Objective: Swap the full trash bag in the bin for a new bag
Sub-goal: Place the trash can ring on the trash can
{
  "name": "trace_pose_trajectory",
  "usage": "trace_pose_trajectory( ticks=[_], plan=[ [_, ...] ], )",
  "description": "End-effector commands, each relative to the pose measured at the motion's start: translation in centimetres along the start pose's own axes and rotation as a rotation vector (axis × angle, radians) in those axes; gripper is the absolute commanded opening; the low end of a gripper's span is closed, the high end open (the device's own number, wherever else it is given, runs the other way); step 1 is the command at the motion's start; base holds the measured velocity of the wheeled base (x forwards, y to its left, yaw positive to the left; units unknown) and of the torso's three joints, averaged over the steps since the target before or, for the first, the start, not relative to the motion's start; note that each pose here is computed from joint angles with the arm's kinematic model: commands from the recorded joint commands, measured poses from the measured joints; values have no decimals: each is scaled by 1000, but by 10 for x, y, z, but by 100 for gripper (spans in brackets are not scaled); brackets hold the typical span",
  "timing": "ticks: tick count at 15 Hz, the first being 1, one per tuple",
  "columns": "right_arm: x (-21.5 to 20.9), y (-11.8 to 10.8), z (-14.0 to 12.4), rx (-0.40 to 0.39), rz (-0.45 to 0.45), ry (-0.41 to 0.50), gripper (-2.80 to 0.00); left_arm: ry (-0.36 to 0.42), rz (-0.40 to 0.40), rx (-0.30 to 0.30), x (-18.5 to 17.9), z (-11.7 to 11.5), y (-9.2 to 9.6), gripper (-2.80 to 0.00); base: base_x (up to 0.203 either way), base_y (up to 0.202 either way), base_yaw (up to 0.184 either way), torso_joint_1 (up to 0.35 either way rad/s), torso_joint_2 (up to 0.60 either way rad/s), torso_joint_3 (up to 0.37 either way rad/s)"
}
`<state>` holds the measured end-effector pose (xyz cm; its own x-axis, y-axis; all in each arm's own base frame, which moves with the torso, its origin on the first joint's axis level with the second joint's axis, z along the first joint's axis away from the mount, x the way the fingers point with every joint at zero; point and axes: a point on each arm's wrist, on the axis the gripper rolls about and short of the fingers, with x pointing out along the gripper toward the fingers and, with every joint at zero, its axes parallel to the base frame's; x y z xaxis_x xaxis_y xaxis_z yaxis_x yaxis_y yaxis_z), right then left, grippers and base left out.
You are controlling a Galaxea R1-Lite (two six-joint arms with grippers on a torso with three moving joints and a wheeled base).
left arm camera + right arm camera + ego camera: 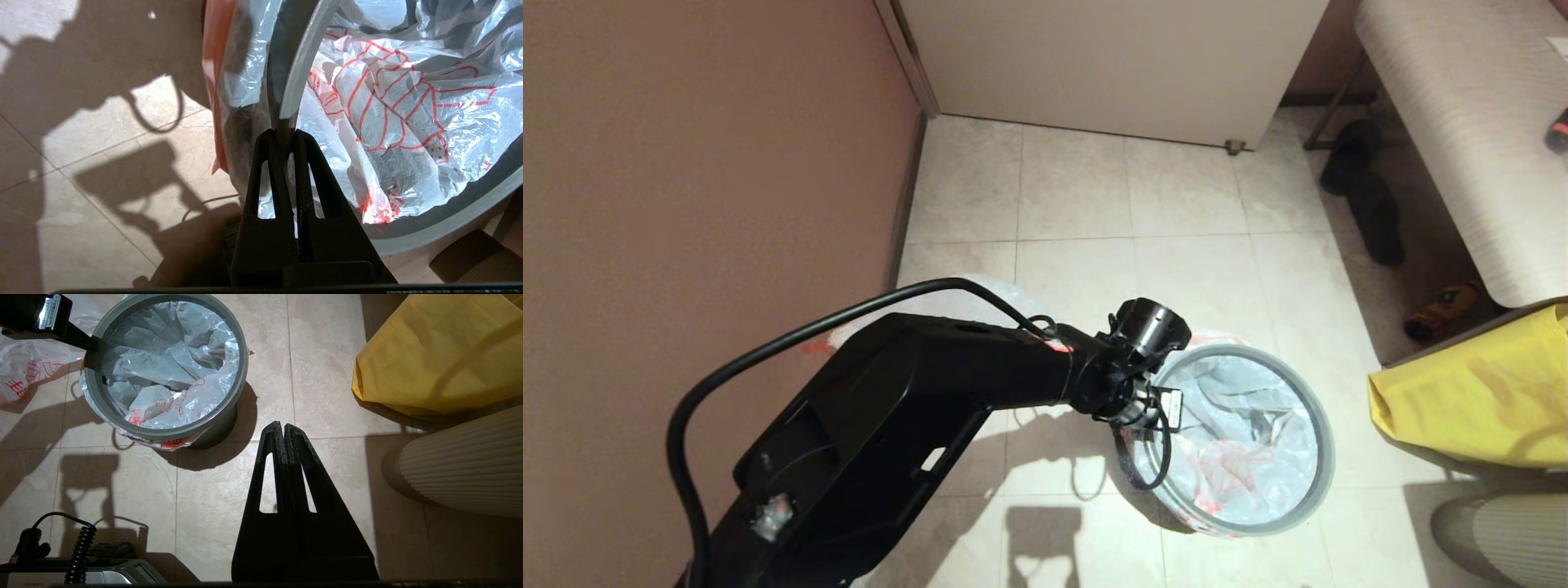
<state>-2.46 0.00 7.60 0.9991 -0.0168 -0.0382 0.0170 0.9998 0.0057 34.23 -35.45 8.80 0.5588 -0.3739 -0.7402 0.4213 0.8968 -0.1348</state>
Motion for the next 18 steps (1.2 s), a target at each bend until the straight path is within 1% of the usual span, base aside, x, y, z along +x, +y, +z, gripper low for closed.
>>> trace_pose_trajectory(
  ticks=[1, 6, 8, 9, 11, 13, 15, 18],
  plan=[
    [0, 0, 0, 0, 0, 0, -280, 22, 20, -2, 11, -5, 6, -280, 0, 0, 0, 0, 0, 0],
    [0, 0, 0, 0, 0, 0, -280, 32, 38, 4, 13, -8, 6, -280, 0, 0, 0, 0, 0, 0],
    [0, 0, 0, 0, 0, 0, -280, 15, 61, 3, 10, -5, 6, -280, 0, 0, 0, 0, 0, 0],
    [0, 0, 0, 0, 0, 0, -280, 4, 72, 1, 7, -4, 6, -280, 0, 0, 0, 0, 0, 0],
    [0, 0, 0, 0, 0, 0, -280, -32, 74, 1, -12, 4, 2, -280, 0, 0, 0, 0, 0, 0],
    [0, 0, 0, 0, 0, 0, -280, -39, 67, 10, -21, 6, -4, -280, 0, 0, 0, 0, 0, 0],
    [0, 0, 0, 0, 1, 0, -280, -34, 68, 17, -20, 3, -7, -280, 0, 0, 0, 0, 0, 0],
    [0, 0, 0, 0, 0, 0, -280, -28, 77, 16, -12, 1, -5, -280, 0, 0, 0, 0, 0, 0]
  ],
)
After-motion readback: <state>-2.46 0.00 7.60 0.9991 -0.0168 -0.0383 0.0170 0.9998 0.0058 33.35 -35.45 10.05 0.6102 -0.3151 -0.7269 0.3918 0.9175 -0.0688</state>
